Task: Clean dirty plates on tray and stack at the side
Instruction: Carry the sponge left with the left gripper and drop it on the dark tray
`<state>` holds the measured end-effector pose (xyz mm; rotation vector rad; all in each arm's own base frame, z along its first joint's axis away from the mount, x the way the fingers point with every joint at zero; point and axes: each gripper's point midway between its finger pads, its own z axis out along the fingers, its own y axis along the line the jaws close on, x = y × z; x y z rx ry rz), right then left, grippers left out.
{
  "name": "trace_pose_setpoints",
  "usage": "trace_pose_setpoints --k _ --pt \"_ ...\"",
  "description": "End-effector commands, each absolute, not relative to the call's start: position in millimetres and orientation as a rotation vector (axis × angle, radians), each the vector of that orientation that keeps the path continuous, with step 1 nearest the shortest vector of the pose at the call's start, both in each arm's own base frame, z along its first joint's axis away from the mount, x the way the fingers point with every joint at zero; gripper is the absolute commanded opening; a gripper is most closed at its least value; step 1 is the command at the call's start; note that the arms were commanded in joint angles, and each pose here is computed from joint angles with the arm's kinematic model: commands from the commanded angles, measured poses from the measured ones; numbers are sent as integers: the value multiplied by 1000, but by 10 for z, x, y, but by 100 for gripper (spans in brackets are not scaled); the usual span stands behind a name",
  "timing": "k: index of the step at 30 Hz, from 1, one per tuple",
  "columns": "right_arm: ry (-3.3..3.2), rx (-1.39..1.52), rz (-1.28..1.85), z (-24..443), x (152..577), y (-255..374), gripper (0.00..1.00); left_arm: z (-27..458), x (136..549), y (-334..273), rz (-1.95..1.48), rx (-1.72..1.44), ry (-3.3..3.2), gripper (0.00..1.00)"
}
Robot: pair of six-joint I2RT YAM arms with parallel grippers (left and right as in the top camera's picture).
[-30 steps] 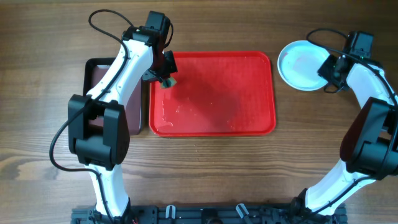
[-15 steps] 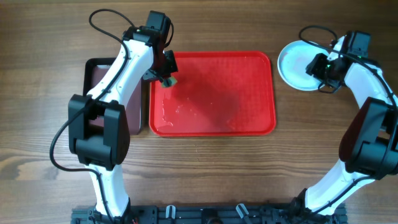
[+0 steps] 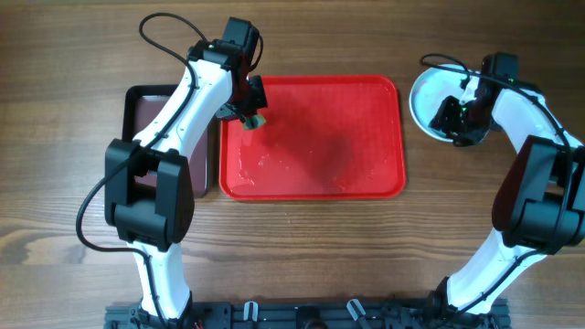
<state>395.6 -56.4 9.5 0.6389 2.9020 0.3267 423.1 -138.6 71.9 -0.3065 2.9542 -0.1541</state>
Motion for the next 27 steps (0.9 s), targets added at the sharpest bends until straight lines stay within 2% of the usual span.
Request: trace_pose_setpoints --k 1,6,11,17,22,25,27 --pt "2995 663 354 -20 3746 -483 45 700 4216 -1421 -176 -310 2962 4" --pt "3086 574 475 13 3536 -319 47 702 4224 -1424 -178 -310 2959 4" --pt "3064 541 498 195 3528 -288 47 702 4225 -1424 -179 -308 2958 4" --pt "2850 453 441 1013 3725 -335 59 864 4272 -1455 -210 -257 2924 4" --pt "2715 281 477 1542 3712 -201 63 1239 4193 -1402 -212 -150 2887 4" --pt "2666 163 575 1714 3710 47 64 1395 4083 -1203 -153 -84 2896 4" --pt "2666 92 597 1728 3722 240 64 1476 3950 -848 -23 -117 2928 4"
